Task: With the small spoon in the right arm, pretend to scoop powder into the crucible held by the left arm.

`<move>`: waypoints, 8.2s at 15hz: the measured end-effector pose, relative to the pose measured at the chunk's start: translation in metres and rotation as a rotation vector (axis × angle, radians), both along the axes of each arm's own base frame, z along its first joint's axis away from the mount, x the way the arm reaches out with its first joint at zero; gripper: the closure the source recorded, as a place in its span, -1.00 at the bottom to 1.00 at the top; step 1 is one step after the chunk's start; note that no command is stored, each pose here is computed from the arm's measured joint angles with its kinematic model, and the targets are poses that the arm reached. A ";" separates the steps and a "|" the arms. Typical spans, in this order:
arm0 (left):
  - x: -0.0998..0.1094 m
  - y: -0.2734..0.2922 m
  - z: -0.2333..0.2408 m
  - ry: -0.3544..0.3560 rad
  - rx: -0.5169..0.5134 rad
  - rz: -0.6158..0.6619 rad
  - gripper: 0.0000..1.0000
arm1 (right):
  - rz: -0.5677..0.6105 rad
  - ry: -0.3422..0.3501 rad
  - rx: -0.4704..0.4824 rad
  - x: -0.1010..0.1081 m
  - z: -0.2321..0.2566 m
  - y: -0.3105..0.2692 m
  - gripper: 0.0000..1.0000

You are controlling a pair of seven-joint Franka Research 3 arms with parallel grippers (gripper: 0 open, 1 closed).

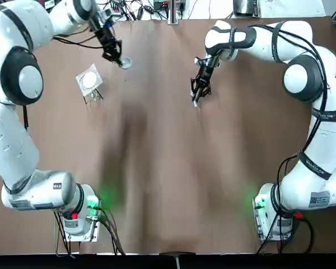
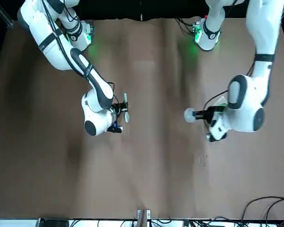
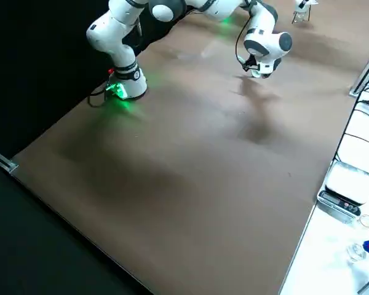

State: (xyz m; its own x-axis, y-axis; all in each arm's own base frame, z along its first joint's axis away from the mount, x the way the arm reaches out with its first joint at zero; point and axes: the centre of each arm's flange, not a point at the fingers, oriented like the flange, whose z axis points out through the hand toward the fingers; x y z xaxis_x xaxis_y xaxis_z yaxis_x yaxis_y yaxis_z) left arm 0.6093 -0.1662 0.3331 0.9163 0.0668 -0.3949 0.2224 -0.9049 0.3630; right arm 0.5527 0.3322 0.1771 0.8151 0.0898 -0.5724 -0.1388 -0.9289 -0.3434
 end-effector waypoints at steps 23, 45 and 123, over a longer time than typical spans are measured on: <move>-0.045 -0.238 -0.035 -0.164 -0.034 0.219 0.89 | -0.012 -0.310 -0.021 -0.022 0.210 0.107 0.60; -0.037 -0.239 -0.025 -0.168 -0.041 0.256 0.89 | -0.407 0.111 0.201 0.021 0.156 0.080 0.60; -0.048 0.048 0.283 -0.429 0.433 -0.124 -1.00 | 0.590 -0.191 -0.176 0.088 0.242 -0.298 -0.75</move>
State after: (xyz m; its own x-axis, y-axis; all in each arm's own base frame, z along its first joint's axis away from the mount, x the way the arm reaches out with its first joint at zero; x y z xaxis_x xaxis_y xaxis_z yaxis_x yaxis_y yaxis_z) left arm 0.5616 -0.1179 0.6159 0.9985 0.0213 0.0495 0.0218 -0.9997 -0.0086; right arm 0.6406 0.0339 0.4192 0.7461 0.4722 -0.4694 0.4614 -0.8750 -0.1467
